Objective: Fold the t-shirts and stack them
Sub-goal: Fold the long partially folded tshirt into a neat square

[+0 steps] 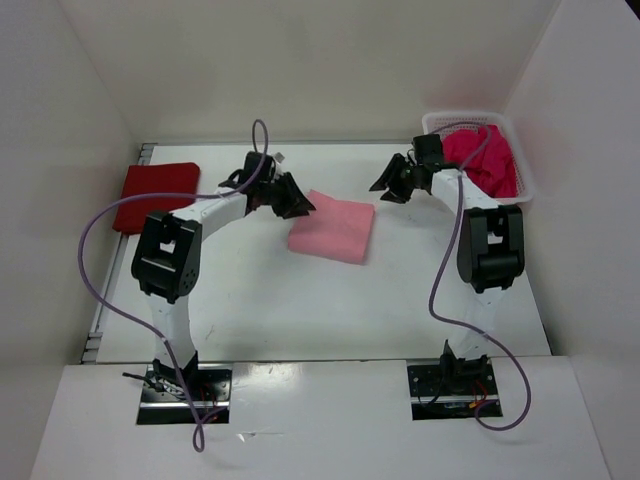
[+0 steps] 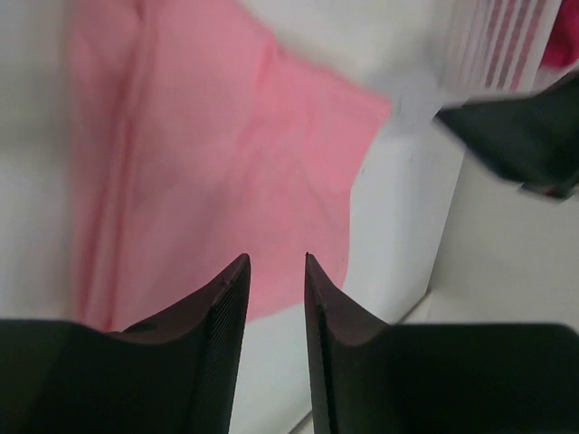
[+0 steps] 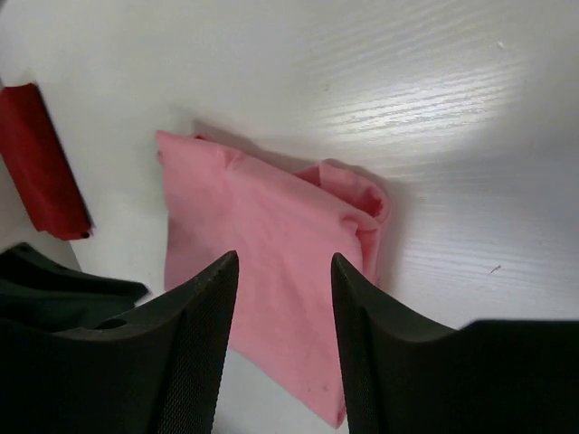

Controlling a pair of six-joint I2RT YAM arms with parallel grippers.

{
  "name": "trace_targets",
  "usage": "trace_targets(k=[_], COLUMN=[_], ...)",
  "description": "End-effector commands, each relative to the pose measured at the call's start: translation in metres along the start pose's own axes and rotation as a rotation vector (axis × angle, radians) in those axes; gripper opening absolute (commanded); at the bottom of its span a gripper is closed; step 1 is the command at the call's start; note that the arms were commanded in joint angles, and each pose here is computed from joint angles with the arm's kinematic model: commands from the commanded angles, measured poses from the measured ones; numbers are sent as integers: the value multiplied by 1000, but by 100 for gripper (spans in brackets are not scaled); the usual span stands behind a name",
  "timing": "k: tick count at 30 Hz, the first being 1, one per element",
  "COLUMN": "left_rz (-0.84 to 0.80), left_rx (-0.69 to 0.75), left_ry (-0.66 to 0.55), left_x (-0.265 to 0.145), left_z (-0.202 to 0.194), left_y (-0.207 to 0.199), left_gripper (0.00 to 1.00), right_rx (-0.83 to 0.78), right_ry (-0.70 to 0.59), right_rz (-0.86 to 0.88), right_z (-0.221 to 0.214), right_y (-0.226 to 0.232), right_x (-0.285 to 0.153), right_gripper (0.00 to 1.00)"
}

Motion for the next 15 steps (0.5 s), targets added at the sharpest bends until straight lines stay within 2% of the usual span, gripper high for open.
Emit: trace_targets(k=[1,3,5,6,7,8,9,15], left_rz=[-59,-19,-12,36,43,38,45,70], left_rx=[54,39,33,15,10,14,8,-72], left_ry=[95,111,119,129,137,131,139,196], left_x=[1,9,13,15,18,18,18,7], left_z=[-34,-43,-46,-54,-55,-54,-58,-88], left_y=[3,25,31,47,51,50,53,66], left_gripper=[37,35,35,35,35,35,35,35], right_rx=[-84,-108,-119,-85,-97,-79,-62,-8], right_ry=[-81,8,119,233,216,244,294,333], right_rz=[34,109,156,168,187,191,196,22], right_z=[-8,-30,-63,-97,-95,-100,-111,-134], right_y=[26,32,29,16,18,11,4,-40], right_x=[-44,-44,-34,-22,-21,-14,-8,24], right_gripper=[51,44,32,8,8,1,0,0])
Point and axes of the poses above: each gripper's point midway between its finger pads, its own x axis out along the fingers, its own y axis along the line the jaws close on, z = x × y, the point moved 10 cm from there along -x, back along the fingers, and after that the axes turned 5 degrees about x, right-handed, at the moved point
